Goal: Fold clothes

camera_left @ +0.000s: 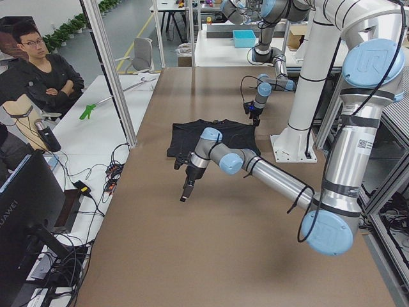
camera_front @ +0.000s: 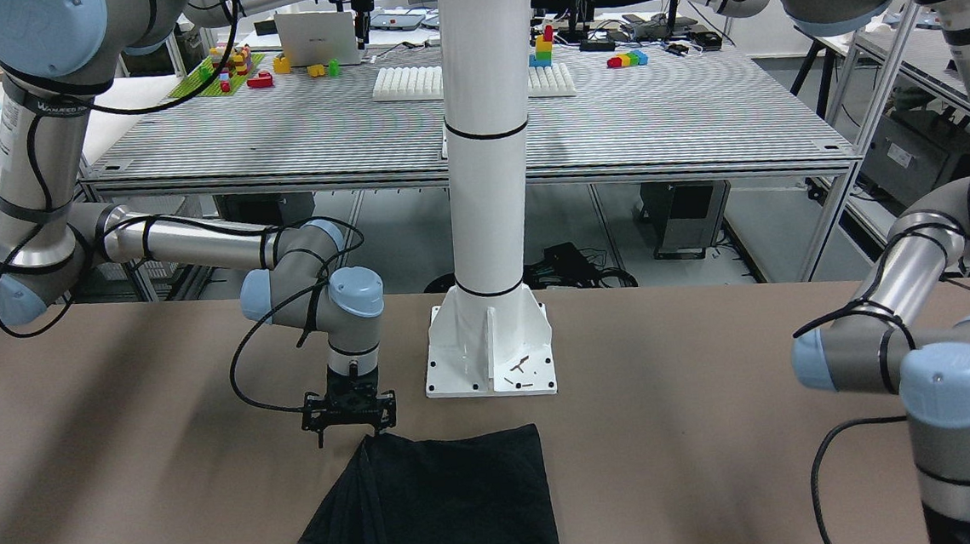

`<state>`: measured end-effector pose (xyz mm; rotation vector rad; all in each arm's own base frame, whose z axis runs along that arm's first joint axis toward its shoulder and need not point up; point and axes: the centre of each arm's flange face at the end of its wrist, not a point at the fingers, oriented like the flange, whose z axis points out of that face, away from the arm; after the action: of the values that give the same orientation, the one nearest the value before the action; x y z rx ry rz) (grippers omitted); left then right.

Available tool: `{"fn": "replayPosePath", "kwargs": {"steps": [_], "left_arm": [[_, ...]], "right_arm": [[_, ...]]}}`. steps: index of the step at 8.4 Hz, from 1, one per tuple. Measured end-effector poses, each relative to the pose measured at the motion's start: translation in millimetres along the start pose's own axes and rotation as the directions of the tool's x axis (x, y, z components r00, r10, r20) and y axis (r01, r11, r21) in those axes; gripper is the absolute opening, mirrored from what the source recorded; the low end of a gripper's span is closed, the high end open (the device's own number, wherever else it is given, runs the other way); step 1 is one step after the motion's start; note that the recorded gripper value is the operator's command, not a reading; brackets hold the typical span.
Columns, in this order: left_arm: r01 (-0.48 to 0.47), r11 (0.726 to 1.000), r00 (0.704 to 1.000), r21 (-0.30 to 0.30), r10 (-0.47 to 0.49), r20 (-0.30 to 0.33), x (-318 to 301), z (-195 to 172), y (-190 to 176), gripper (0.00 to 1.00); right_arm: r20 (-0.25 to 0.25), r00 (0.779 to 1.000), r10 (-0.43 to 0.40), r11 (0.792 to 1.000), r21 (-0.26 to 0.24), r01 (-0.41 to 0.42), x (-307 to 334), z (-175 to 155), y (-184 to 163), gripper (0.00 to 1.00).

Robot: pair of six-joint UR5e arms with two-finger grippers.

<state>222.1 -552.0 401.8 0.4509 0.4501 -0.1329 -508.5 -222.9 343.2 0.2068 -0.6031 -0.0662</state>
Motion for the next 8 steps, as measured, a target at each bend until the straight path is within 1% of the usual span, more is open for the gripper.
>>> {"fn": "replayPosePath", "kwargs": {"steps": [1,2,4,6,8], "left_arm": [[-0.052,0.999,0.996,-0.005,0.052,0.071,-29.7,-15.6,21.9,0.94],[-0.098,0.995,0.985,-0.015,0.099,0.139,-52.7,-29.3,39.0,0.94],[-0.202,0.978,0.948,-0.056,0.209,0.239,-96.3,-39.3,61.2,0.94],[-0.289,0.950,0.905,-0.115,0.311,0.291,-140.4,-41.1,69.8,0.94],[-0.318,0.934,0.869,-0.163,0.356,0.344,-169.7,-35.3,85.7,0.94]], "right_arm": [[0.000,1.000,0.000,1.000,0.000,0.000,0.0,0.0,0.0,0.95],[0.000,1.000,0.000,1.000,0.000,0.000,0.0,0.0,0.0,0.95],[0.000,1.000,0.000,1.000,0.000,0.000,0.0,0.0,0.0,0.95],[0.000,1.000,0.000,1.000,0.000,0.000,0.0,0.0,0.0,0.95],[0.000,1.000,0.000,1.000,0.000,0.000,0.0,0.0,0.0,0.95]]}}
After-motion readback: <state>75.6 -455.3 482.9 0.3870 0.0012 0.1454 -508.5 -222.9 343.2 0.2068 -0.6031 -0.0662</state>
